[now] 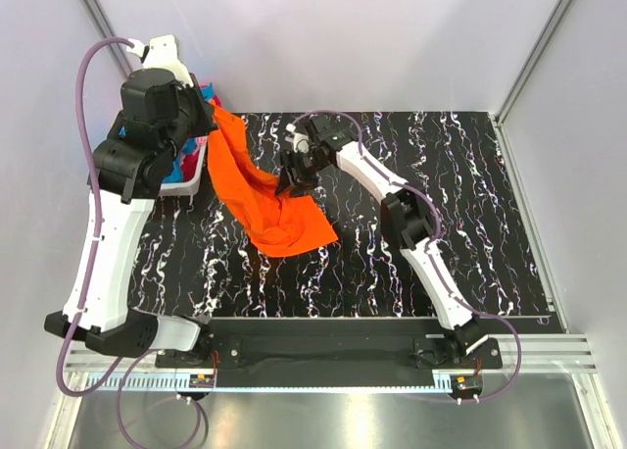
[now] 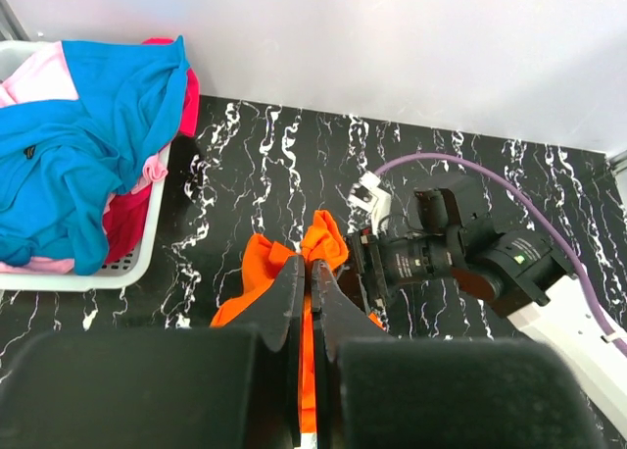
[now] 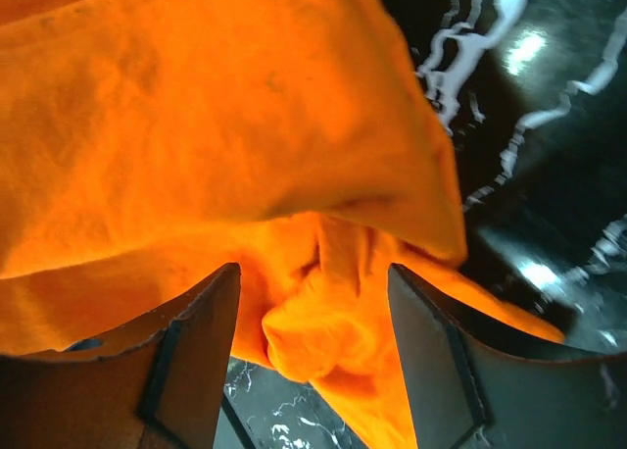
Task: Fold and stack the t-shirts
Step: Flatten the tshirt out
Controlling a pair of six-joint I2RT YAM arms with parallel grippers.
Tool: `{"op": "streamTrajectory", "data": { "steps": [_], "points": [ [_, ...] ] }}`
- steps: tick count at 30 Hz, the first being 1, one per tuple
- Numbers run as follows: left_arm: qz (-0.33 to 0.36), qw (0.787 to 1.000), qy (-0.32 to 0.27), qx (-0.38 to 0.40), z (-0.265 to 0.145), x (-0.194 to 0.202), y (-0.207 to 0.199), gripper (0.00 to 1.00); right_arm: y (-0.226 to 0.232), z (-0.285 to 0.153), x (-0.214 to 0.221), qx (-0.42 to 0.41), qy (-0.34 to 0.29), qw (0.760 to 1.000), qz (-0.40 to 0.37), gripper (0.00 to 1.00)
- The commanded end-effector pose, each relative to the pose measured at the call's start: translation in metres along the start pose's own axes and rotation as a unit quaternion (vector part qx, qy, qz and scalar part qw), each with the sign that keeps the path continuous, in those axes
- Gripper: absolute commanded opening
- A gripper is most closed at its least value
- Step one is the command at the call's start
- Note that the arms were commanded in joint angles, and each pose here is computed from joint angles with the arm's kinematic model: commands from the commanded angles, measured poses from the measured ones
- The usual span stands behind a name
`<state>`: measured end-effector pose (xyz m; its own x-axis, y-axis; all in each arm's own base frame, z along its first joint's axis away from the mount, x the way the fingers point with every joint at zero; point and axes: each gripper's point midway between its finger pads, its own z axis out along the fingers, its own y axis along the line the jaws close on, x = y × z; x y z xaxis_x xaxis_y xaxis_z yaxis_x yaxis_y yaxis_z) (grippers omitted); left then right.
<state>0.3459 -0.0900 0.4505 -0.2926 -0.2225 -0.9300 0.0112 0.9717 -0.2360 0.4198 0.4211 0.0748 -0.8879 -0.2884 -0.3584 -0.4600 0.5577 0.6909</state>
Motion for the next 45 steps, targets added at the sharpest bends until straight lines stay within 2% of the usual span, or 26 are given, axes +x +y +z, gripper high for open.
{"op": "streamTrajectory", "data": {
  "steps": [1, 7, 14, 26, 32, 33, 36, 37, 38, 41, 45],
  "points": [
    [-0.009, 1.000, -0.030, 0.001, -0.018, -0.014, 0.003, 0.00, 0.010, 0.003, -0.012, -0.026, -0.013, 0.999, -0.033, 0.70],
    [-0.007, 1.000, -0.021, -0.006, -0.021, -0.007, 0.008, 0.00, -0.008, 0.015, -0.018, -0.002, -0.027, 0.999, -0.042, 0.68],
    [-0.007, 1.000, -0.017, -0.013, -0.028, -0.003, 0.013, 0.00, -0.037, 0.018, -0.030, 0.067, -0.055, 0.995, -0.053, 0.68],
    [-0.006, 1.000, -0.006, -0.021, -0.029, 0.007, 0.018, 0.00, -0.029, -0.009, -0.060, 0.117, -0.110, 0.984, -0.078, 0.66],
    [-0.006, 1.000, 0.000, -0.022, -0.024, 0.011, 0.018, 0.00, -0.038, 0.001, -0.066, 0.118, -0.119, 0.981, -0.095, 0.64],
    [-0.006, 1.000, 0.000, -0.021, -0.025, 0.011, 0.018, 0.00, -0.035, 0.004, -0.068, 0.109, -0.121, 0.981, -0.100, 0.60],
    [-0.004, 1.000, 0.003, -0.022, -0.023, 0.012, 0.018, 0.00, -0.035, 0.013, -0.070, 0.087, -0.126, 0.983, -0.097, 0.36],
    [-0.005, 1.000, 0.005, -0.021, -0.023, 0.013, 0.017, 0.00, -0.037, 0.017, -0.069, 0.083, -0.125, 0.984, -0.095, 0.22],
    [-0.006, 1.000, 0.006, -0.023, -0.023, 0.014, 0.018, 0.00, -0.036, 0.017, -0.068, 0.081, -0.125, 0.985, -0.088, 0.16],
    [-0.007, 1.000, 0.007, -0.024, -0.022, 0.015, 0.018, 0.00, -0.036, 0.015, -0.066, 0.086, -0.122, 0.985, -0.085, 0.03],
    [-0.008, 1.000, 0.008, -0.025, -0.023, 0.017, 0.019, 0.00, -0.031, -0.008, -0.072, 0.122, -0.136, 0.979, -0.095, 0.00]
  ]
}}
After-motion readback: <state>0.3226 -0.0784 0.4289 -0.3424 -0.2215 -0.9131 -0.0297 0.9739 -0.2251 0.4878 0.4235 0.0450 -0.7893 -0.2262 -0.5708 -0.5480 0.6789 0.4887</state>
